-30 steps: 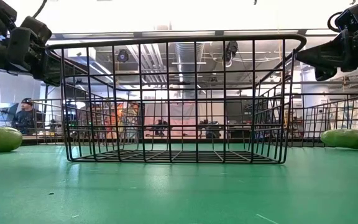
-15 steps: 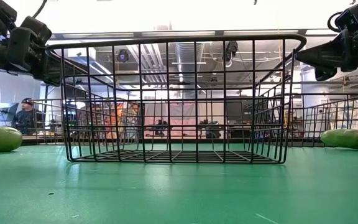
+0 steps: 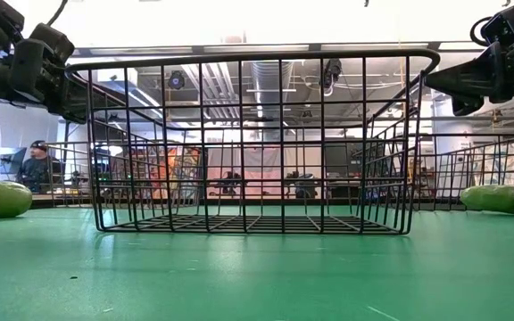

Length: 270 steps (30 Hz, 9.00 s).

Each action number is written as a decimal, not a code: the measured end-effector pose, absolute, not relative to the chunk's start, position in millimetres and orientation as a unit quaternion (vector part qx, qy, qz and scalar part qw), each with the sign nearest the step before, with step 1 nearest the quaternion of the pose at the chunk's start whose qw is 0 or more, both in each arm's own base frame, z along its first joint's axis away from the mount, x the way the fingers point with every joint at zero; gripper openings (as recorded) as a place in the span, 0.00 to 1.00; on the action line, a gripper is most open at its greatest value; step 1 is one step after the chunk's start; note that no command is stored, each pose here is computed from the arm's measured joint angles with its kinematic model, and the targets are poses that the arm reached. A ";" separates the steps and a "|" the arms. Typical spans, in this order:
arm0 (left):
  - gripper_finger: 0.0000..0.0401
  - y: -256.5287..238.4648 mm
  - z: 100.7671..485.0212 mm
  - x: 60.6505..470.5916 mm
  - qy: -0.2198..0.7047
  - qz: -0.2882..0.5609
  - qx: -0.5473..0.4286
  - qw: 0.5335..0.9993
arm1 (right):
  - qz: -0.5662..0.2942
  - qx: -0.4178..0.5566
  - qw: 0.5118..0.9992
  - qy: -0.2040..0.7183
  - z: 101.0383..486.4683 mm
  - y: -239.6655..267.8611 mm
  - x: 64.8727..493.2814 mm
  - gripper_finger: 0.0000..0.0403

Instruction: Sort produce into baskets

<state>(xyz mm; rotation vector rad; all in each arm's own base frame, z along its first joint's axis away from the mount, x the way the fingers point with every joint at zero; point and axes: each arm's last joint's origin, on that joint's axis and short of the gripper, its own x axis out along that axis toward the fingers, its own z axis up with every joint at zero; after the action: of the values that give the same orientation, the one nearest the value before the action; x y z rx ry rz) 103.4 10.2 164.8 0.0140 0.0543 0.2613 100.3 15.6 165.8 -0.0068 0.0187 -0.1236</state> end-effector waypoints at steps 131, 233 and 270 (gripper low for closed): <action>0.00 10.1 164.8 103.5 0.027 0.130 0.007 0.991 | -0.329 0.152 0.637 0.680 199.8 70.3 156.6 0.93; 0.00 10.1 165.4 103.5 0.024 0.130 0.007 0.991 | -0.308 0.175 0.593 0.723 234.7 -215.6 184.1 0.78; 0.00 10.2 165.4 103.5 0.024 0.130 0.007 0.991 | -0.314 0.122 0.652 0.680 205.3 -218.7 170.7 0.91</action>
<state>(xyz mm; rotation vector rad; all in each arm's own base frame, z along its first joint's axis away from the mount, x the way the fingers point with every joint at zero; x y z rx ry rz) 103.5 10.2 165.4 0.0135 0.0485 0.2610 170.7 -218.7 205.3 0.2776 1.5431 -0.7131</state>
